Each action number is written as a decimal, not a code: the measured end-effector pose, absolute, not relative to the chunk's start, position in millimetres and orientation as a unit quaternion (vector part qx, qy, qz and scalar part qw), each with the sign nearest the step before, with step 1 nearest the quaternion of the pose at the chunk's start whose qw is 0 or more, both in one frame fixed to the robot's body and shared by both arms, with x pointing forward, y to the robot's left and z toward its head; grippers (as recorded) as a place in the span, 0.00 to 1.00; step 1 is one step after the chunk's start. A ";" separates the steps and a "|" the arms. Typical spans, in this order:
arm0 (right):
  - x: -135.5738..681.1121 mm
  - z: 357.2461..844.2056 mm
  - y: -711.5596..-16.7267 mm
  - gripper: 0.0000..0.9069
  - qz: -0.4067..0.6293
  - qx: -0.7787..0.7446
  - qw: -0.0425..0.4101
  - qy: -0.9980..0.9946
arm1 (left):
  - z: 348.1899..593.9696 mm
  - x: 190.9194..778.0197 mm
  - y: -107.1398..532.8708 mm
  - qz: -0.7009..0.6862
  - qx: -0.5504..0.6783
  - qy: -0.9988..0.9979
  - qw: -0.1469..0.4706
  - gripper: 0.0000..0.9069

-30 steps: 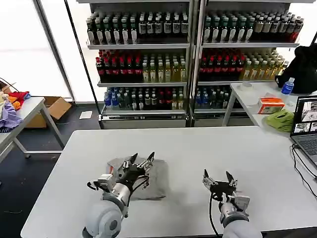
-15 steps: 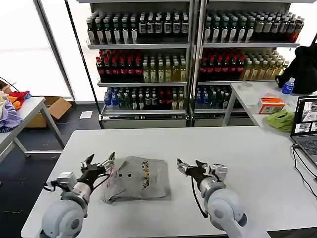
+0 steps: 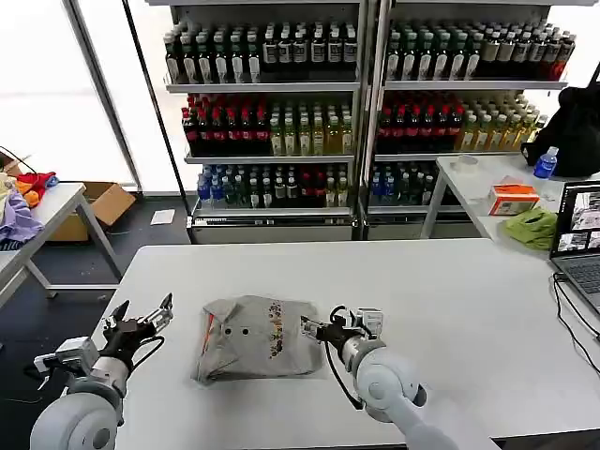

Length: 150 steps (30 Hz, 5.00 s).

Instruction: Fold and organize the clothes.

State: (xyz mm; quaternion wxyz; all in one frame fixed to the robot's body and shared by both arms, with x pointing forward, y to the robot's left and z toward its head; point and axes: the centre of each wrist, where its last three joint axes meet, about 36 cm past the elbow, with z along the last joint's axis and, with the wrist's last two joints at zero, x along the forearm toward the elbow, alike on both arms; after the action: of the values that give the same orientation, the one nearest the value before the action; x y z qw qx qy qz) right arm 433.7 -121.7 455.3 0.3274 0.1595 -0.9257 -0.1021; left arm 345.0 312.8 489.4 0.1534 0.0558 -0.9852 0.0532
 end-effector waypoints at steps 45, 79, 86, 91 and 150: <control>434.2 436.6 -139.4 0.00 -0.060 0.130 0.332 -0.932 | 479.2 338.7 313.5 0.073 0.074 -0.982 0.155 1.00; 406.2 450.2 -223.6 1.00 0.006 0.065 0.230 -0.971 | 469.9 331.7 284.3 0.095 0.045 -0.981 0.165 1.00; 375.6 461.2 -214.1 1.00 -0.014 0.092 0.255 -0.962 | 468.5 327.1 279.2 0.097 0.043 -0.980 0.167 1.00; 368.4 465.5 -216.9 1.00 -0.035 0.088 0.276 -0.956 | 465.9 324.8 276.9 0.098 0.041 -0.979 0.172 1.00; 357.3 493.7 -281.8 1.00 0.087 -0.052 0.120 -0.988 | 466.9 313.8 272.9 0.059 0.059 -0.992 0.097 1.00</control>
State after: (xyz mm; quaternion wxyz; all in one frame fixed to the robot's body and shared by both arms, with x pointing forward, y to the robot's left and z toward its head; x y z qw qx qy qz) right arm 357.3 -281.8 493.7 0.1203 -0.0524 -0.9875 0.0870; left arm 313.8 272.9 466.9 0.0972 0.0594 -0.9917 0.0595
